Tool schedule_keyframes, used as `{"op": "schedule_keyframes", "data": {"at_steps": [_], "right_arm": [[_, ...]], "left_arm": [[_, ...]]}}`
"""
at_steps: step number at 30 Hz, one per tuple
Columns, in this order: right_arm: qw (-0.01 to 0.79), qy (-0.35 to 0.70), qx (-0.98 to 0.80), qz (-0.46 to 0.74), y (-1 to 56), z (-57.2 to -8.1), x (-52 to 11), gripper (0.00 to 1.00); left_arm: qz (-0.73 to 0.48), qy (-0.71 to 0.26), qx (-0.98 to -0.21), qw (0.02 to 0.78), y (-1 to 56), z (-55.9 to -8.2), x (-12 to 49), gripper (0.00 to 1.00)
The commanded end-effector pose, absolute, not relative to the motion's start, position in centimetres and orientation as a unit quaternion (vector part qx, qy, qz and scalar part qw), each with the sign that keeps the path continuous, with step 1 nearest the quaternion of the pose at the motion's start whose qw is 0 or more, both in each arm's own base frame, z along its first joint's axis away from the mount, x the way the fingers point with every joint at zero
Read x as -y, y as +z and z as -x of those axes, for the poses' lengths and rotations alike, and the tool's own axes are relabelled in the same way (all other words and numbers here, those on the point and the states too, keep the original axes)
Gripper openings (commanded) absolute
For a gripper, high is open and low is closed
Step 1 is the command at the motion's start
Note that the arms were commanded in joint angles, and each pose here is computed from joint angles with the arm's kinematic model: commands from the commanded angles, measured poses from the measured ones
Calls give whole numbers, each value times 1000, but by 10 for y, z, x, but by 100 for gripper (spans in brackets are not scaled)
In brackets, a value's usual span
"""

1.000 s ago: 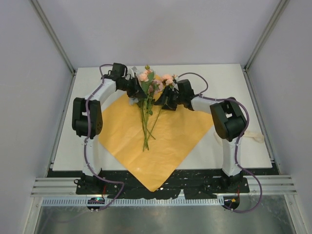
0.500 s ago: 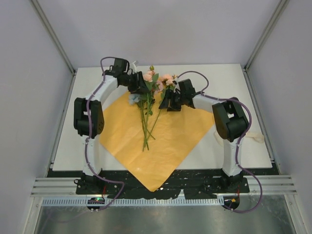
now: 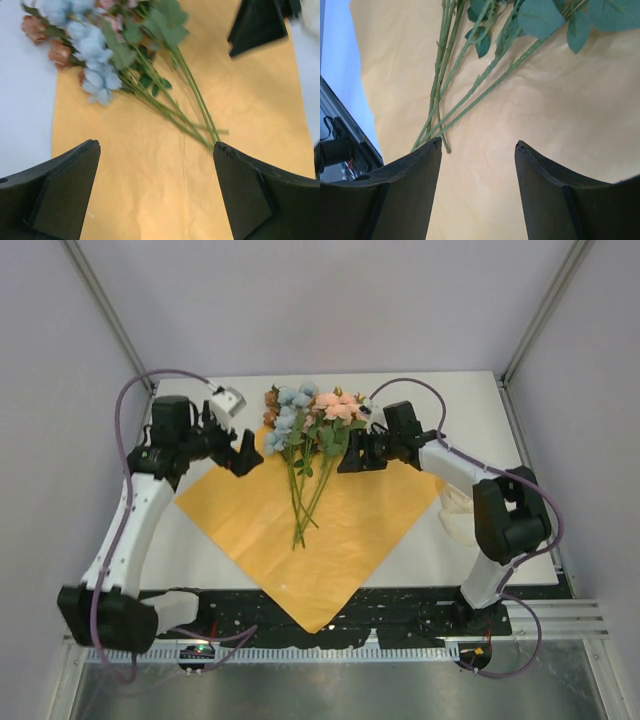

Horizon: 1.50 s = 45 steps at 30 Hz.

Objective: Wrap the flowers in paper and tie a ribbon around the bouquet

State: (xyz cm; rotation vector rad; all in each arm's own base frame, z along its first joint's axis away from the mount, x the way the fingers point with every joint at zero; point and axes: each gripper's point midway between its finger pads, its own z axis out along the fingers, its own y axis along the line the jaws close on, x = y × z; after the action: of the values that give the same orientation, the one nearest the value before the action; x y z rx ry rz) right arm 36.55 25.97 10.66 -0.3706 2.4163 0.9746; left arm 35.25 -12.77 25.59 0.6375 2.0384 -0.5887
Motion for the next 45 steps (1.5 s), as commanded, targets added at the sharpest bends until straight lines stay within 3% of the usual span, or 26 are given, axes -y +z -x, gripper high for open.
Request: {"op": "schedule_keyframes", "data": {"at_steps": [1,6,10,19,24,34,40,43,45], "right_arm": [[267,346,-877,197,117,-337,-240,65],[281,330,-868,244,121,-322,-223,65],[290,323,-859,271,121,-303,-214,66],[254,338,-862,277,105,-270,-208,66],[244,360,-860,267,111,-265,-213,66],[242,366,-858,267,110,-266,-215,66],[238,373,-855,269,110,-263,-217,65],[241,377,-850,278,113,-262,-218,65],[247,374,-845,292,116,-260,-216,67]], "left_arm": [[-522,-208,-735,381,194,-229,139,100],[-693,-187,-591,367,132,-126,157,99],[-758,-179,-525,344,85,-81,165,88],[-852,-140,-412,292,43,-50,194,71],[-862,-104,-368,333,36,-57,204,67],[-867,-113,-353,332,20,-52,220,58],[-857,-89,-345,372,21,-64,227,40],[-853,-87,-348,378,25,-67,227,23],[-844,-92,-358,389,32,-71,229,1]]}}
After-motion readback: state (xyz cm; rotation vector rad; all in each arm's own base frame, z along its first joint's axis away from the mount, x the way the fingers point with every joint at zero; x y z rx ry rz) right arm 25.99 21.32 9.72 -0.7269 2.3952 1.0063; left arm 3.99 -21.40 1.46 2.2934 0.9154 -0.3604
